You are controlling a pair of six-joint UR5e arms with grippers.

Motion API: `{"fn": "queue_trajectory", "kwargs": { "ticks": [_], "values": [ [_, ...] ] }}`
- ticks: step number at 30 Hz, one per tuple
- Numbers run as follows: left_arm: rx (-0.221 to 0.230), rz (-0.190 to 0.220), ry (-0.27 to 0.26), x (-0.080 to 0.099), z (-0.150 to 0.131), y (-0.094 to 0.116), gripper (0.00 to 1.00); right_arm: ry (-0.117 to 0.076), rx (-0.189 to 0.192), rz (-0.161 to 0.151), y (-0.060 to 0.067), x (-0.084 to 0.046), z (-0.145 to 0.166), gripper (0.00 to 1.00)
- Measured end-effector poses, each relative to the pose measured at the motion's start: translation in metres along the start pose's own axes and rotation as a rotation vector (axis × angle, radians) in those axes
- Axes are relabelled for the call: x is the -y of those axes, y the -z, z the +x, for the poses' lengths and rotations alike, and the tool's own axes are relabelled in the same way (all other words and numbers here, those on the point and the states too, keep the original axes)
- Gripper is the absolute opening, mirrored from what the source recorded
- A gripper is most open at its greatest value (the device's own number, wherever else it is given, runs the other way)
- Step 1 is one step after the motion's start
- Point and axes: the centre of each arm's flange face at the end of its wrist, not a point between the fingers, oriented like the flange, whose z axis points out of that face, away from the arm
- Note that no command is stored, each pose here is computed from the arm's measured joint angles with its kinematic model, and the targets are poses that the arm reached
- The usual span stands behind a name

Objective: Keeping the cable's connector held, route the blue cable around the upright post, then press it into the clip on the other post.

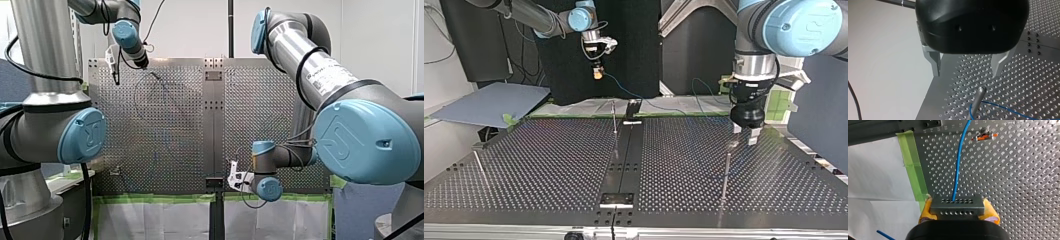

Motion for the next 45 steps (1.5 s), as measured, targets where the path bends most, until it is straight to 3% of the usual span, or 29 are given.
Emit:
{"fn": "queue_trajectory", "kwargs": {
  "ticks": [45],
  "values": [
    [0.001,0.007,0.042,0.0027,0.0013,-0.0002,1.00,-0.017,-0.003,0.011,-0.0005,0.0012,0.0003,0.00]
  ]
}}
